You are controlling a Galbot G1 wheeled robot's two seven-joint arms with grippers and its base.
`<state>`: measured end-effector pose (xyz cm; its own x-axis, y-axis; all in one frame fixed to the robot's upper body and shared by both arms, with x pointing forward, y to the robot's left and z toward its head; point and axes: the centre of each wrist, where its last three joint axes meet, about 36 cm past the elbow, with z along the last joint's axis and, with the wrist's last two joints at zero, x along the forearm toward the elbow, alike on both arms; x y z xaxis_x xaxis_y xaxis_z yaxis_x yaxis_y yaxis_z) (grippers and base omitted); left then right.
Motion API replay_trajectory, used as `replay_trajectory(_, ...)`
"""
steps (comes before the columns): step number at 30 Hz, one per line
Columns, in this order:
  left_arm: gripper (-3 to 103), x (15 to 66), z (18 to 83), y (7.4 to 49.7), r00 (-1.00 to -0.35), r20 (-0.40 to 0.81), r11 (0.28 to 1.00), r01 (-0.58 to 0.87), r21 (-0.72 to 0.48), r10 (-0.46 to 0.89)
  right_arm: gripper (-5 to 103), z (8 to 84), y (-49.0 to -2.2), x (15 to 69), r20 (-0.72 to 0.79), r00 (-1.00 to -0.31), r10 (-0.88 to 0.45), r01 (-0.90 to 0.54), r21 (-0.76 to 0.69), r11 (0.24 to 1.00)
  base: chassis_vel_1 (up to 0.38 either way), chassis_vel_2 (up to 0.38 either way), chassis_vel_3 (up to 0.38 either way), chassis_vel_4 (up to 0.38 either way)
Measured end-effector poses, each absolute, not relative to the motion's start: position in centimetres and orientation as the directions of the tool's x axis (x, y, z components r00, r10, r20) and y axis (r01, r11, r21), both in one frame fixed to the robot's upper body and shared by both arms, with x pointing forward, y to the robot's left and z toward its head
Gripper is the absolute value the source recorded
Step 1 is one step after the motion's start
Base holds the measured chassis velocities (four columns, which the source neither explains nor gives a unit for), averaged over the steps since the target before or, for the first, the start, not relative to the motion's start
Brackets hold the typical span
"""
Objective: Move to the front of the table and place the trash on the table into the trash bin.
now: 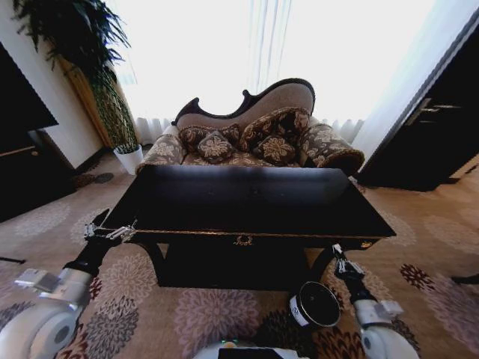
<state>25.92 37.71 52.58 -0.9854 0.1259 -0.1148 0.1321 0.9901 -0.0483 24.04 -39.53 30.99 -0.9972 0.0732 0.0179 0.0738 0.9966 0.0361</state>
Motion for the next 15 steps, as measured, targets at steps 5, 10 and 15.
replay_trajectory(5,100,25.9,52.6,37.7,-0.985,-0.115,0.99,0.132,-0.048,0.126,0,26.8,-40.1,23.9,0.069,-0.994,0.089,0.091,0.034,0.995,0.0,0.0,0.0,0.0)
replay_trajectory(10,100,25.9,52.6,37.7,-0.985,-0.115,0.99,0.132,-0.048,0.126,0,22.6,-41.3,23.3,0.121,-0.987,0.105,0.103,-0.017,0.995,0.0,0.0,0.0,0.0)
replay_trajectory(15,100,25.9,52.6,37.7,-0.985,-0.115,0.99,0.132,-0.048,0.126,0,19.2,-42.9,23.2,0.17,-0.978,0.123,0.112,-0.071,0.991,0.0,0.0,0.0,0.0)
